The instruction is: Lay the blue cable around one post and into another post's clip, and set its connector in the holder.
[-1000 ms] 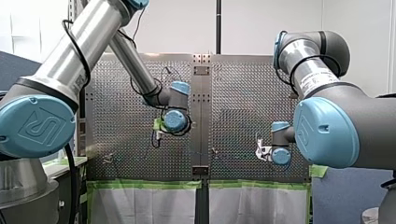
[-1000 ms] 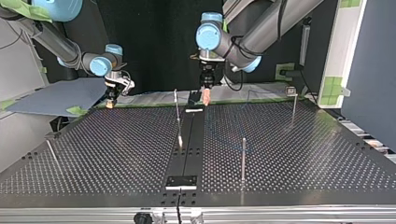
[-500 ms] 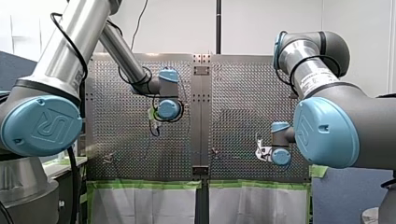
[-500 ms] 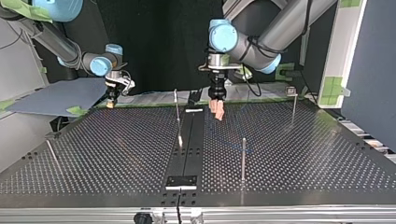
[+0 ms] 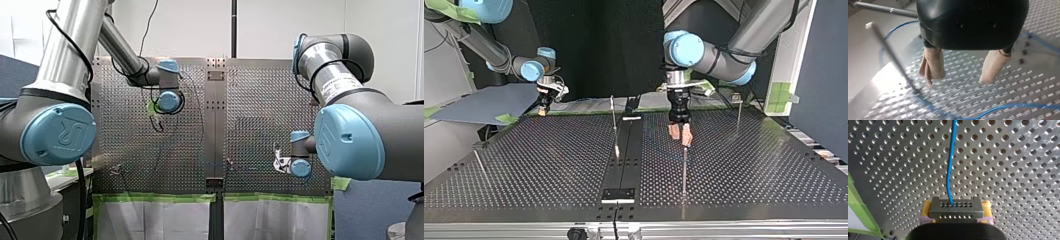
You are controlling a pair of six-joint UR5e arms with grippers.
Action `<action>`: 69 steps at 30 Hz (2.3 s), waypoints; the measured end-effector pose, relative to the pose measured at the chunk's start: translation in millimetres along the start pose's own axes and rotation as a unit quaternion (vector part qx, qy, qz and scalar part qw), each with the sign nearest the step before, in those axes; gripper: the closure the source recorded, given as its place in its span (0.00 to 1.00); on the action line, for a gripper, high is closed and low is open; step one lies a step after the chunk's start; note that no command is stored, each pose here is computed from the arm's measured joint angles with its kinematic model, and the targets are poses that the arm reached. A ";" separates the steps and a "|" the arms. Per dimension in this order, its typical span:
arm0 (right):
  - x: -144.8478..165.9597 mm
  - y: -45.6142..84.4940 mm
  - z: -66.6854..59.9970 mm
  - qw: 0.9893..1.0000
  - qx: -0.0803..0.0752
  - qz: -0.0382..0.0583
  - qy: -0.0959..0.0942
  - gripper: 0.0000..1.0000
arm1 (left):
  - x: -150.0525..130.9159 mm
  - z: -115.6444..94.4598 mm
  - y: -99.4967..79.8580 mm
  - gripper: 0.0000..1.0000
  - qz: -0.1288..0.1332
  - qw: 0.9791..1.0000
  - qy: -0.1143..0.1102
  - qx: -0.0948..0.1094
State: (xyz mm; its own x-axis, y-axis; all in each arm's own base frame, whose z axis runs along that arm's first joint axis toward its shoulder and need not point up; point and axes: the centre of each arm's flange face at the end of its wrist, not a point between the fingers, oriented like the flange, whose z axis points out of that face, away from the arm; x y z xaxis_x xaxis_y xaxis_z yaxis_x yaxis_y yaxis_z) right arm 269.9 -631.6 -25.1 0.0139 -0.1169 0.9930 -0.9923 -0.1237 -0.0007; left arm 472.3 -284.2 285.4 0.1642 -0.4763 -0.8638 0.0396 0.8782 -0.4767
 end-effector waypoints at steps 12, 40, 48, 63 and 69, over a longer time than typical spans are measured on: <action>-0.1 -2.0 0.8 1.000 0.001 0.001 0.000 1.00 | -67.3 18.4 14.8 0.00 -0.062 0.996 -0.067 -0.019; 2.7 -6.1 2.6 1.000 0.003 -0.004 -0.009 1.00 | -44.4 30.7 26.0 0.00 -0.172 0.985 -0.003 0.015; 2.1 -7.5 2.0 1.000 0.004 -0.006 -0.010 1.00 | -47.7 38.2 18.5 0.00 -0.208 0.978 -0.006 0.020; 1.7 -8.4 2.5 1.000 0.006 -0.007 -0.007 1.00 | -21.0 75.8 17.8 0.00 -0.265 0.964 0.005 -0.013; 1.6 -6.0 2.8 1.000 0.002 -0.007 -0.008 1.00 | -29.8 90.3 14.5 0.00 -0.295 0.955 -0.005 -0.009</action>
State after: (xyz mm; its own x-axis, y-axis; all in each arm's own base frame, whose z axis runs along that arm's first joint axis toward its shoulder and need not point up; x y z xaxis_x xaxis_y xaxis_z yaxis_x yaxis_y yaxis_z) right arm 276.3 -633.8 -23.8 0.0302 -0.1308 0.9909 -0.9915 -0.1295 0.0131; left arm 556.9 -253.3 319.0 0.1282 -0.8878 -0.4419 0.1104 0.4556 -0.8833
